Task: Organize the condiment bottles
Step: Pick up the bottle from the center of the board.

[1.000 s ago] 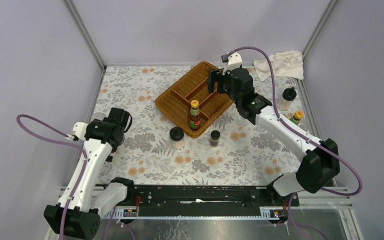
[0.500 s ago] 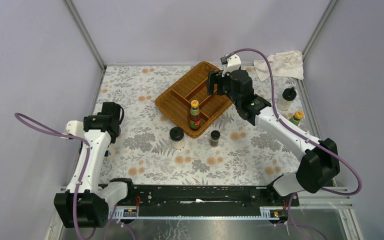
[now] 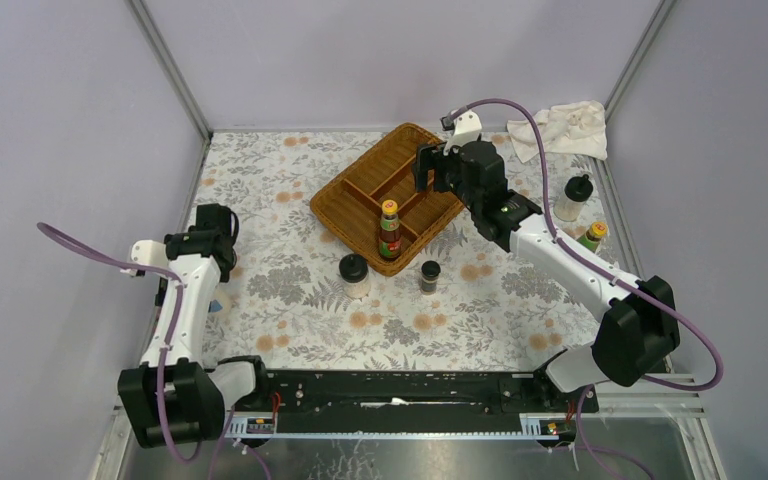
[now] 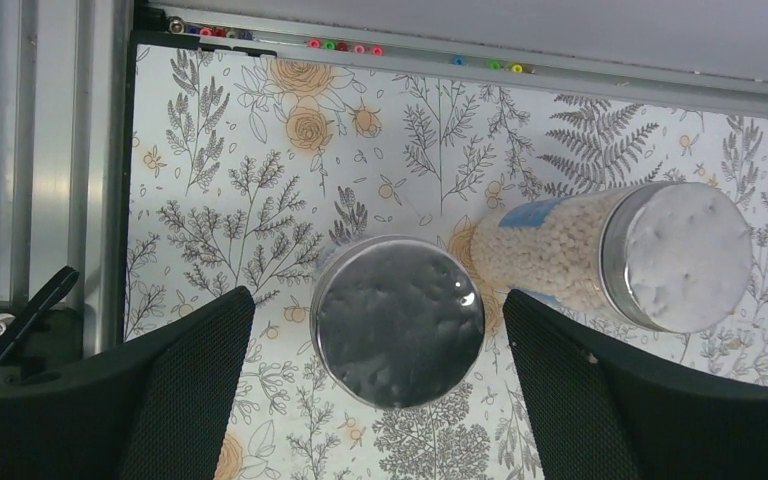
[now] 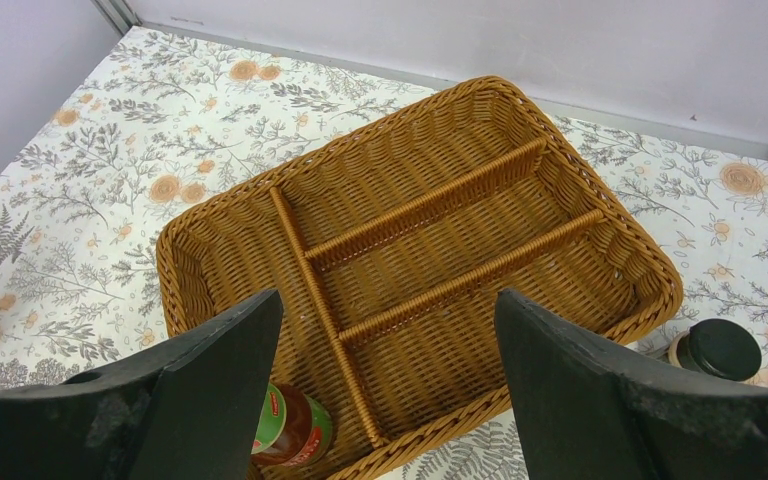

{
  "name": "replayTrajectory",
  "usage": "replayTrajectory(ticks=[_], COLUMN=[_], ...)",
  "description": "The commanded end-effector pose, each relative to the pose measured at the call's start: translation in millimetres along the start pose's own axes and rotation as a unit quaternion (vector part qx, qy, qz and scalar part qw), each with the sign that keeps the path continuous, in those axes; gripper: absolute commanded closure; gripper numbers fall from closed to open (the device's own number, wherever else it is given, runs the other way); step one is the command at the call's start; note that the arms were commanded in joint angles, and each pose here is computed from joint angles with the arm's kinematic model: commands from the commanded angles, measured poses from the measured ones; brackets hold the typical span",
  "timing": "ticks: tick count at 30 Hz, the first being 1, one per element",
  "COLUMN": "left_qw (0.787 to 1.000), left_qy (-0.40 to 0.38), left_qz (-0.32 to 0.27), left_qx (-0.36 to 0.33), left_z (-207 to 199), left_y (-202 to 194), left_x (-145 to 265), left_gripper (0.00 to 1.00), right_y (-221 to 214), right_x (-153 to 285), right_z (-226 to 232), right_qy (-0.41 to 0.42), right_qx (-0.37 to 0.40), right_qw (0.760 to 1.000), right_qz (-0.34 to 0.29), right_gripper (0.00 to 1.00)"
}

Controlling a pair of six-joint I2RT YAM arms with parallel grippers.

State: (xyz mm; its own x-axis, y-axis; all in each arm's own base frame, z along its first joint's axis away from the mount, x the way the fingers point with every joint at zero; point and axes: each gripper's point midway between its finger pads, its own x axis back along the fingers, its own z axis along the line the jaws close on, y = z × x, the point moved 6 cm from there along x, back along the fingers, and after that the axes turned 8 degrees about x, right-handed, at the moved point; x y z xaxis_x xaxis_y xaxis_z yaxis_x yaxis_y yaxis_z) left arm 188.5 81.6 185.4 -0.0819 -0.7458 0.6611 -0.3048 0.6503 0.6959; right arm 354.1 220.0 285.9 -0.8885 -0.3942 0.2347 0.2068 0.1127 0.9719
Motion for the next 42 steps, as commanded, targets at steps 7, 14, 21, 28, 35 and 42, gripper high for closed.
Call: replayTrajectory(ticks=[7, 14, 21, 28, 35, 42], left_qw=[1.000, 1.000, 1.000, 1.000, 1.000, 1.000], left_qy=[-0.003, 0.000, 0.003, 0.004, 0.004, 0.003], left_qz=[-0.015, -0.012, -0.007, -0.005, -0.006, -0.007], left_qx=[-0.003, -0.008, -0.009, -0.010, -0.009, -0.010], left_z=[-8.1, -7.0, -6.5, -6.2, -7.1, -6.7], left_y=[-4.2, -10.1, -15.0, -17.7, -17.9, -16.6], left_x=[-16.3, -23.4, -29.7, -32.2, -33.2, -32.4], left_gripper=[0.01, 0.01, 0.01, 0.14, 0.40, 0.74], right_y=[16.4, 14.1, 12.1, 11.9, 11.6, 10.7], right_x=[2.1, -0.3, -2.7, -4.0, -4.0, -5.1], right_z=[-1.9, -1.8, -1.8, -1.8, -1.3, 0.9], right_qy=[0.007, 0.007, 0.007, 0.008, 0.010, 0.017], right_qx=[0.000, 0.000, 0.001, 0.001, 0.001, -0.001], right_qw=[0.999, 1.000, 1.000, 1.000, 1.000, 1.000], right_qz=[-0.034, -0.031, -0.027, -0.027, -0.027, -0.026], right_gripper=[0.14, 0.14, 0.14, 0.20, 0.27, 0.29])
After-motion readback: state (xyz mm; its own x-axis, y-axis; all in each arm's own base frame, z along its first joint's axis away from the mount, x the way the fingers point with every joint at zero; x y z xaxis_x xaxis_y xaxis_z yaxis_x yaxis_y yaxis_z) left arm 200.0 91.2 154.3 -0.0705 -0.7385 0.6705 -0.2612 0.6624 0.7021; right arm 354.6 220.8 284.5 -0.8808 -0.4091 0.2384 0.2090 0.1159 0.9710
